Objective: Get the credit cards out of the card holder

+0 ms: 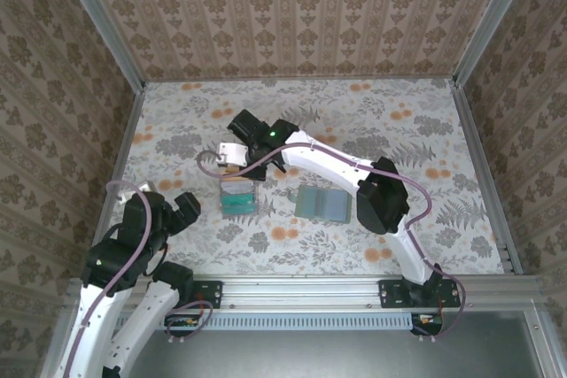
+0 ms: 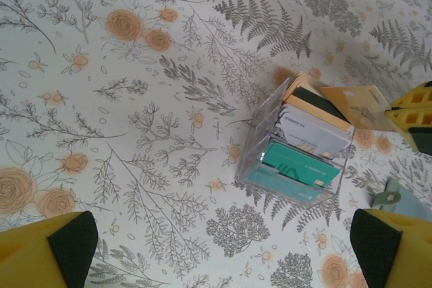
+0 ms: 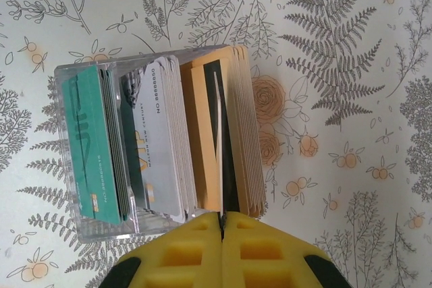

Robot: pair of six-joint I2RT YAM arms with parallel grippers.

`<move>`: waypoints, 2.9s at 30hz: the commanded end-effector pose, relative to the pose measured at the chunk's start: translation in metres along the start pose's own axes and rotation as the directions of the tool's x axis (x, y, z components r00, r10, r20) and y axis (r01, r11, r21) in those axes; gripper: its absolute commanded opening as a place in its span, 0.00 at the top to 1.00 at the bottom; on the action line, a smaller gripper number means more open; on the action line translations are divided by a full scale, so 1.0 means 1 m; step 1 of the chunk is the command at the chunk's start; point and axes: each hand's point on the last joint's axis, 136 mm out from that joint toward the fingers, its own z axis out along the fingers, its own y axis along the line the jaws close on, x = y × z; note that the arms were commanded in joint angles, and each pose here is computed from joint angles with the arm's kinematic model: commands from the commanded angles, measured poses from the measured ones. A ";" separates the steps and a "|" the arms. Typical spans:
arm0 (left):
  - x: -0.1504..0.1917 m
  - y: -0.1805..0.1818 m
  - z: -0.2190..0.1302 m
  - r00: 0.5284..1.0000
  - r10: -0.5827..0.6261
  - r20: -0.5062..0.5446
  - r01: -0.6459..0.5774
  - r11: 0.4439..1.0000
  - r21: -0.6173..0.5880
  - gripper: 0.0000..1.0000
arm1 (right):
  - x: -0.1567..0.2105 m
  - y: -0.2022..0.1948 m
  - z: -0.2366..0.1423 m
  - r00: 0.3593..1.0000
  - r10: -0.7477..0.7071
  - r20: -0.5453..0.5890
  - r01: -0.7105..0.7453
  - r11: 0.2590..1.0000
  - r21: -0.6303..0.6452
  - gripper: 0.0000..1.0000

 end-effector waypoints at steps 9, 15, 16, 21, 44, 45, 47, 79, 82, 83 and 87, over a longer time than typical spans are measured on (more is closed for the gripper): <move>0.004 0.009 -0.001 1.000 -0.019 0.000 0.019 0.999 -0.030 0.00 | -0.008 0.006 0.013 1.000 -0.016 -0.001 0.016 1.000 -0.012 1.00; 0.003 0.008 0.000 1.000 -0.015 0.000 0.015 1.000 -0.023 0.00 | -0.006 0.002 0.017 1.000 -0.008 -0.013 0.008 1.000 0.010 0.84; 0.003 0.007 0.000 1.000 -0.014 0.000 0.014 1.000 -0.019 0.00 | -0.005 0.000 0.016 1.000 -0.004 -0.013 0.004 1.000 0.019 0.81; 0.003 0.004 0.002 1.000 -0.004 -0.006 0.004 1.000 -0.016 0.00 | -0.008 -0.015 0.009 0.999 0.036 -0.002 -0.036 0.995 0.088 0.70; 0.014 -0.130 0.080 0.973 0.131 -0.190 -0.078 0.961 0.267 0.07 | 0.113 -0.054 -0.122 0.719 0.611 0.331 -0.694 0.657 0.295 0.62; 0.019 -0.138 0.086 0.968 0.145 -0.205 -0.086 0.957 0.275 0.08 | 0.122 -0.050 -0.125 0.698 0.632 0.336 -0.715 0.638 0.286 0.62; 0.032 -0.160 0.097 0.955 0.169 -0.242 -0.090 0.947 0.308 0.12 | 0.144 -0.042 -0.133 0.655 0.675 0.340 -0.755 0.584 0.297 0.62; 0.193 -0.261 0.189 0.649 0.476 -0.593 -0.269 0.873 0.407 0.65 | 0.303 0.089 -0.050 -0.002 0.997 0.077 -0.988 -0.014 0.153 0.68; 0.194 -0.253 0.192 0.641 0.472 -0.605 -0.287 0.879 0.381 0.65 | 0.306 0.089 -0.046 -0.003 0.998 0.068 -0.986 -0.014 0.167 0.68; 0.196 -0.250 0.193 0.638 0.470 -0.611 -0.290 0.881 0.375 0.65 | 0.308 0.090 -0.044 -0.005 0.998 0.063 -0.985 -0.016 0.172 0.68; 0.200 -0.249 0.195 0.626 0.473 -0.620 -0.289 0.879 0.378 0.65 | 0.310 0.092 -0.039 -0.008 0.999 0.044 -0.984 -0.015 0.177 0.67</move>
